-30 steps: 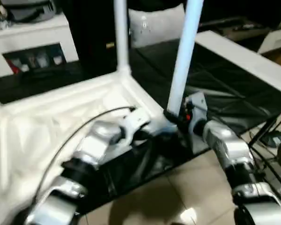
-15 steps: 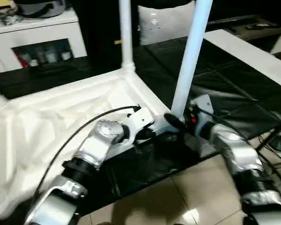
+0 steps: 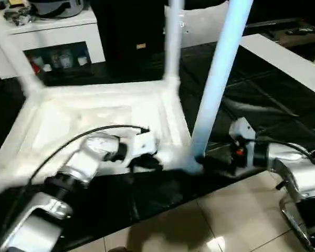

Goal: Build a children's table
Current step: Rotate leg to tighten

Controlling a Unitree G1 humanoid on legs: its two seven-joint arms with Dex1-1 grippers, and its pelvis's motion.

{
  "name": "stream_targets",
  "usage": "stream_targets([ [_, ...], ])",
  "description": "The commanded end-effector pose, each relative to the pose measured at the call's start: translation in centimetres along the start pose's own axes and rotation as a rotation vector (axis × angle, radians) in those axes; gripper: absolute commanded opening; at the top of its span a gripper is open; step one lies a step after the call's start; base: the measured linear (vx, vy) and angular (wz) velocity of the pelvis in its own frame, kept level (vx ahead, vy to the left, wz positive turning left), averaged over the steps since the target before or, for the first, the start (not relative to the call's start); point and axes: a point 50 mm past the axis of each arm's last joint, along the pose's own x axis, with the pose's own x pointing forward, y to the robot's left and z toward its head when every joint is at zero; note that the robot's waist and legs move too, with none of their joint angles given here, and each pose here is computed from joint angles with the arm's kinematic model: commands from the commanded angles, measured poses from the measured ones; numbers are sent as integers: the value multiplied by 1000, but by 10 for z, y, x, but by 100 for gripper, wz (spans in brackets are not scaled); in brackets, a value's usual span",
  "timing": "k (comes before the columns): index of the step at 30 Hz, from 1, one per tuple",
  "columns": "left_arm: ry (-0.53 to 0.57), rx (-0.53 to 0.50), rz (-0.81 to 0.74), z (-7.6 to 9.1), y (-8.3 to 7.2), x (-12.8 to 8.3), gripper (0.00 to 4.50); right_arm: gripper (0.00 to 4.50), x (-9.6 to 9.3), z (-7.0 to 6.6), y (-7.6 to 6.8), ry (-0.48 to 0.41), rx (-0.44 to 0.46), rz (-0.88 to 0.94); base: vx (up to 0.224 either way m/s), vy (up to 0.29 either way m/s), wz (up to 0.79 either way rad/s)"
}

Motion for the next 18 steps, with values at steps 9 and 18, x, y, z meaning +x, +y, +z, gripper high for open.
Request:
stream_targets([
  [9,56,119,-222,4,-13,9,0,358,7,6,15,19,-20,241,0,0,0],
  [18,52,122,-243,2,-13,11,0,293,8,4,21,30,10,314,0,0,0],
])
